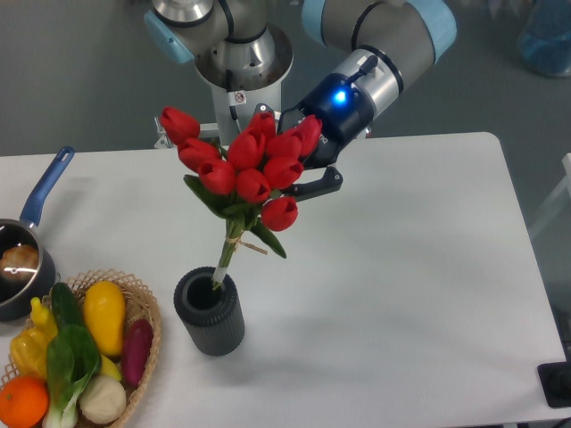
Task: Pick up the flowers from the vase
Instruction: 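Raise the tulip bouquet clear of the vase and carry it upward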
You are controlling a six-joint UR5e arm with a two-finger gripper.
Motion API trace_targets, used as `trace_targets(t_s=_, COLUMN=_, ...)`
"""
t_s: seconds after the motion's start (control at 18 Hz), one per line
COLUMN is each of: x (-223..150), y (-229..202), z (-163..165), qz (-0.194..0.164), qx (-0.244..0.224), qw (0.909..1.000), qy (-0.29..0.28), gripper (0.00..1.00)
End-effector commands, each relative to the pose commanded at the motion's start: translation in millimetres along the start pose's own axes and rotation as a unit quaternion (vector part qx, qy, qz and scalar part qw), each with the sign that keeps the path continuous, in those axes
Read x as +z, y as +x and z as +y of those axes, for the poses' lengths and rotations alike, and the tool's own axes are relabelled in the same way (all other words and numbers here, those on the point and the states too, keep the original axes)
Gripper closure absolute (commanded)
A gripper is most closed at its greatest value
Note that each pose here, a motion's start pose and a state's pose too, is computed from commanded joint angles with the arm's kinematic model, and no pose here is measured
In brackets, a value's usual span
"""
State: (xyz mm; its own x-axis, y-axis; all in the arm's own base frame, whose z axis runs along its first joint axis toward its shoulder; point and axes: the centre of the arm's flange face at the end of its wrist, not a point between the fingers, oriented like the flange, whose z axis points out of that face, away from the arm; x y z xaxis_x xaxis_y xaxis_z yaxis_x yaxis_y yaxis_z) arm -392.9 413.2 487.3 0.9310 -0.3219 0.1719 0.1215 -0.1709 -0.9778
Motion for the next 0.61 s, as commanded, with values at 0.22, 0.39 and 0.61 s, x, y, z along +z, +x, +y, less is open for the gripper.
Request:
trace_targets(t_s=0.22, x=-12.0, y=-5.2, z=-2.3, qz=-0.009, qx=-0.002, qw=0.9999, qy=0.008, gripper=0.67)
trace_targets(t_s=0.39, x=-22.1, y=-10.4, z=-7.1, qz=-0.018, qx=0.002, qw=0.9998, qy=0.009, gripper=0.67)
trace_targets(t_s=0.61, x=-29.3, y=-15.3, z=-6.3, qz=-0.027, qx=0.007, qw=0.9996, qy=0.007, gripper=0.67)
